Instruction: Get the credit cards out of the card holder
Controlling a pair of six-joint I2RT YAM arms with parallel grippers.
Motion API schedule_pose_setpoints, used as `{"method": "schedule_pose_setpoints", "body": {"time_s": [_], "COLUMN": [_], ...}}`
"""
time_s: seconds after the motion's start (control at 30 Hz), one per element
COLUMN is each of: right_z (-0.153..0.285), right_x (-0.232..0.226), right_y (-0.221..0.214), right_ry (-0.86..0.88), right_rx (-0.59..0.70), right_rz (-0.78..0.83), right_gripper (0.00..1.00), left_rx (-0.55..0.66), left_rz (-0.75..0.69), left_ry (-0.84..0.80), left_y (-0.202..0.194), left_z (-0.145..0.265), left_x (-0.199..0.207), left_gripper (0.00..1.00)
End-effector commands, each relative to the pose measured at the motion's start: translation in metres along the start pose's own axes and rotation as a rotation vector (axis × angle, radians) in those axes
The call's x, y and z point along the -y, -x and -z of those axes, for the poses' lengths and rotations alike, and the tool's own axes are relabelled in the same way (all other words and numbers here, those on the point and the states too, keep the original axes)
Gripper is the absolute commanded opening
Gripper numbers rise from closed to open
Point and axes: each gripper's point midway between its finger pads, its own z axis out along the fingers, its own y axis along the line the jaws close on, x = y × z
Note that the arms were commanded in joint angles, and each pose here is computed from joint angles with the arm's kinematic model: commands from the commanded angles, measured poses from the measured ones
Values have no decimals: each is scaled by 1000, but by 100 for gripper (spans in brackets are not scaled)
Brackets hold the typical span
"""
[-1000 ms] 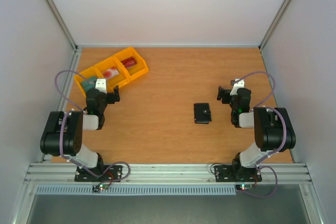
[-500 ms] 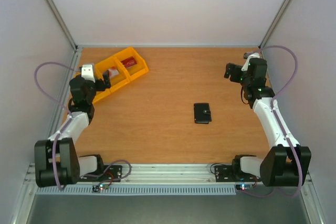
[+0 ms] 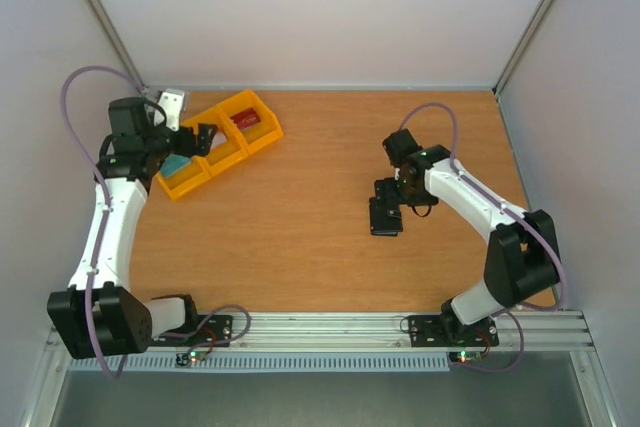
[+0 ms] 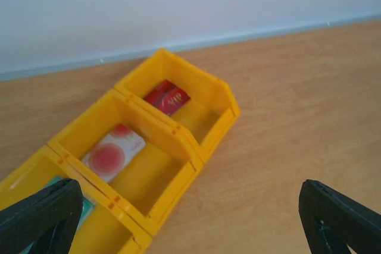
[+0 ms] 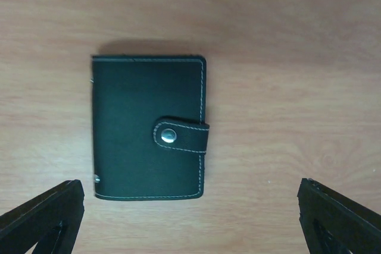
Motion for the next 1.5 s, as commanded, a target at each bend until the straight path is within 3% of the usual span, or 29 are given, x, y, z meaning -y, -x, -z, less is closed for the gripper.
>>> {"method": "schedule_pose_setpoints", "body": {"time_s": [0.0, 0.27, 0.47, 0.83, 0.97, 1.23, 1.47], "right_z": [-23, -72, -96, -84, -50, 86, 217], "right_x": [-2, -31, -32, -53, -69, -122, -173], "right_y": [-23, -27, -38, -33, -20, 33, 56], "right_ry": [-24, 92, 77, 204, 275, 478, 748], "right_rx": [-158, -243, -307, -284, -209, 153, 502], "right_rz": [2, 22, 36, 26, 49, 177, 287], "right_gripper": [99, 97, 82, 20, 8, 7, 7], "left_rx": [-207, -116, -112, -166, -179, -311, -157], "left_rz": [30, 40, 51, 61, 57, 42, 33], "left_ry": [-109, -287, -305, -346, -371, -515, -587], "left_y": [-42, -35, -31, -36, -29, -12, 29], "left_z": [10, 19, 21, 27, 37, 86, 140], "left_x": [21, 57, 64, 76, 87, 139, 172], "left_gripper": [99, 99, 99, 99, 99, 99, 99]}}
